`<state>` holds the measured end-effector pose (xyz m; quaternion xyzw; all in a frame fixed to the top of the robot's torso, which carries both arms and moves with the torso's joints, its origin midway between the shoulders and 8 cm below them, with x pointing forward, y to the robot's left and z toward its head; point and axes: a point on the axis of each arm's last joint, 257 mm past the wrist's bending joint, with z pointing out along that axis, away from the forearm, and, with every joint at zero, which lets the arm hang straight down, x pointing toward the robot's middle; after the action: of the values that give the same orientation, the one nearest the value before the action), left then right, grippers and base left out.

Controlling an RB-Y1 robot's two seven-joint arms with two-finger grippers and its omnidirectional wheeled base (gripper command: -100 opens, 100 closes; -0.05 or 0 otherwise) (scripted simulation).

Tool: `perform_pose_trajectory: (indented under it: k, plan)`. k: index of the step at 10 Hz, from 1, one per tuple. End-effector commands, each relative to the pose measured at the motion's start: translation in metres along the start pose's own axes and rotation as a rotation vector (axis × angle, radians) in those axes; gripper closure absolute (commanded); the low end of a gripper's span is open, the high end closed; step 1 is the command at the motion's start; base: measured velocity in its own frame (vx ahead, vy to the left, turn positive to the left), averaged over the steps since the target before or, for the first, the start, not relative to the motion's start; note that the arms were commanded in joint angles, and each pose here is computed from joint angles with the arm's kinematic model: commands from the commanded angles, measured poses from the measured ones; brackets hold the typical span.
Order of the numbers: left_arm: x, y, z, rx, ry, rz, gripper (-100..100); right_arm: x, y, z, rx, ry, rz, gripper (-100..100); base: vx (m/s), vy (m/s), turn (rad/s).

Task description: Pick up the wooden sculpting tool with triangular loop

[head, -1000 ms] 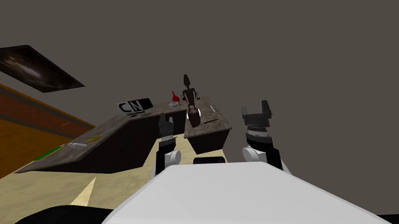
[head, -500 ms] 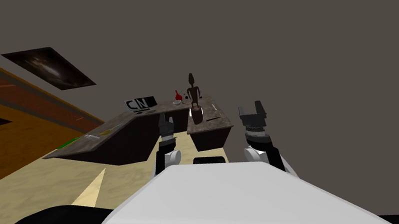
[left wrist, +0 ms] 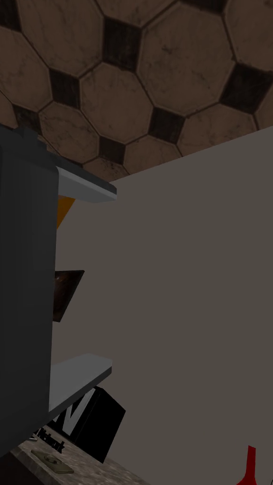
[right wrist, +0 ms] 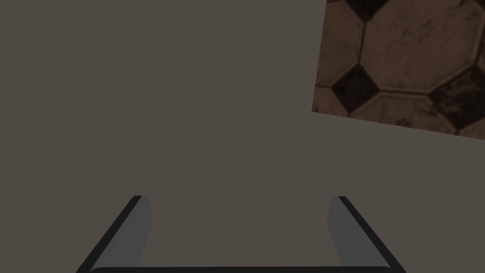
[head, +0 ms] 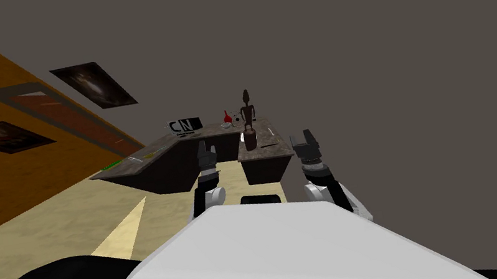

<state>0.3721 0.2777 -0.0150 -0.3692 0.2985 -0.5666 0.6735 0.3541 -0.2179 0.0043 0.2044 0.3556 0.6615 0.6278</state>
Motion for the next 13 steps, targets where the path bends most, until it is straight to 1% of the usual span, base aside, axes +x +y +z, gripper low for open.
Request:
perform_pose_trajectory:
  k: [1,3,4,5,6,8,9,10,11,12,13]
  plan:
    - [0.000,0.000,0.000,0.000,0.000,0.000,0,0.007,-0.004,-0.003,0.007,0.041,-0.019,-100,-0.081,0.042,0.059]
    - [0.000,0.000,0.000,0.000,0.000,0.000,0,0.029,-0.021,-0.011,0.024,0.144,-0.074,-100,-0.084,0.042,0.169]
    - [0.000,0.000,0.000,0.000,0.000,0.000,0,0.030,-0.022,-0.012,0.027,0.160,-0.081,-100,-0.053,0.036,0.050]
    - [0.000,0.000,0.000,0.000,0.000,0.000,0,0.042,-0.033,-0.018,0.038,0.222,-0.115,-100,-0.048,0.056,0.139]
    - [0.000,0.000,0.000,0.000,0.000,0.000,0,0.042,-0.033,-0.019,0.039,0.227,-0.118,-100,-0.036,0.040,0.058]
    - [0.000,0.000,0.000,0.000,0.000,0.000,0,0.065,-0.054,-0.035,0.052,0.355,-0.190,-100,-0.040,0.056,0.170]
    - [0.000,0.000,0.000,0.000,0.000,0.000,0,0.065,-0.059,-0.039,0.062,0.377,-0.205,-100,-0.038,0.052,0.080]
    - [0.000,0.000,0.000,0.000,0.000,0.000,0,0.076,-0.069,-0.049,0.063,0.448,-0.248,-100,-0.028,0.056,0.147]
    - [0.000,0.000,0.000,0.000,0.000,0.000,0,0.075,-0.073,-0.052,0.074,0.460,-0.256,-100,-0.022,0.033,0.073]
    - [0.000,0.000,0.000,0.000,0.000,0.000,0,0.083,-0.085,-0.064,0.078,0.539,-0.302,-100,-0.032,0.033,0.162]
    - [0.000,0.000,0.000,0.000,0.000,0.000,0,0.083,-0.089,-0.067,0.085,0.548,-0.310,-100,-0.023,0.029,0.073]
